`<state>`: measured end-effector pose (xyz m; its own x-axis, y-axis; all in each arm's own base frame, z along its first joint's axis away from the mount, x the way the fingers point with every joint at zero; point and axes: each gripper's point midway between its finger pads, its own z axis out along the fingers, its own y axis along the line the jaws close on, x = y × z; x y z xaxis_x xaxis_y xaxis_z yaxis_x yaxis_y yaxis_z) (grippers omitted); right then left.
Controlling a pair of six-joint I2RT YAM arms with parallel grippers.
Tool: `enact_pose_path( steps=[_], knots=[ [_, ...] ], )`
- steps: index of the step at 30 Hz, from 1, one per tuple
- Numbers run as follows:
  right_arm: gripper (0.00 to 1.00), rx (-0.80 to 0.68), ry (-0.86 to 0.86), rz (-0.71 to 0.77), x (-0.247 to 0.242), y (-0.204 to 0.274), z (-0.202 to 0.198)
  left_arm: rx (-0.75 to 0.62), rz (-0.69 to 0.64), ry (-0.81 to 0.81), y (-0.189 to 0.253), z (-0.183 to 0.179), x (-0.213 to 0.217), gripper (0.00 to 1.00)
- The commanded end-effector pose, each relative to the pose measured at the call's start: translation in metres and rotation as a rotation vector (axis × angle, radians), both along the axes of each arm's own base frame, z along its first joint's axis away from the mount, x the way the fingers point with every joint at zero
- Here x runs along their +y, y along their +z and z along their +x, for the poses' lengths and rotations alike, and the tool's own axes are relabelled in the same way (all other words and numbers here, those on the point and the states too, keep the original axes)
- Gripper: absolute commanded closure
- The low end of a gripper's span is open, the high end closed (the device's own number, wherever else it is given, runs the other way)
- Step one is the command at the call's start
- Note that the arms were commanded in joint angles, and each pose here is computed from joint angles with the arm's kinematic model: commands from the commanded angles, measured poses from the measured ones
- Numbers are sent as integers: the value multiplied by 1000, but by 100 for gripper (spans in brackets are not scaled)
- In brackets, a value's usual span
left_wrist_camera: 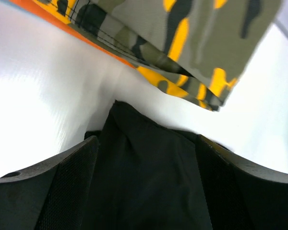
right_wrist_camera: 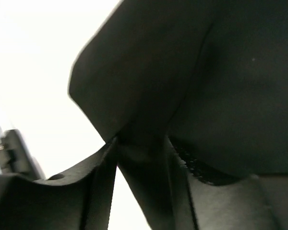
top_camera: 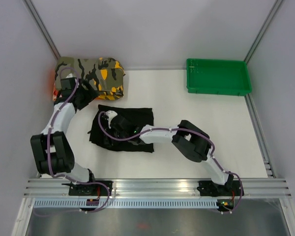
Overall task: Fold and stack the trousers
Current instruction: Fold the trousers
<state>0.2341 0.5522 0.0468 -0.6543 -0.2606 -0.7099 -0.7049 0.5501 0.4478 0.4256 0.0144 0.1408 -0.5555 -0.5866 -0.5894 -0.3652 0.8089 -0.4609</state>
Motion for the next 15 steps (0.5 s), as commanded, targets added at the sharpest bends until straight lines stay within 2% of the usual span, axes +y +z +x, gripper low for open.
enact_pose_path(
  steps=[1,4,7,8,10,12,15],
  knots=[
    [48,-77,-25,149,5,123,8,-43,91,-49,35,-29,2,13],
    [35,-64,-106,173,-19,165,25,-43,62,-65,35,-53,-7,12],
    [26,-13,-210,148,-61,181,47,-22,44,-79,27,-71,-13,12],
    [20,45,-263,119,-84,166,57,-11,42,-78,23,-75,-13,12],
    [15,88,-319,107,-121,156,57,18,30,-87,10,-87,-17,12],
    [7,78,-416,110,-153,152,71,52,19,-96,-4,-97,-20,12],
    [2,70,-546,50,-203,128,76,84,15,-105,-21,-105,-21,12]
  ],
)
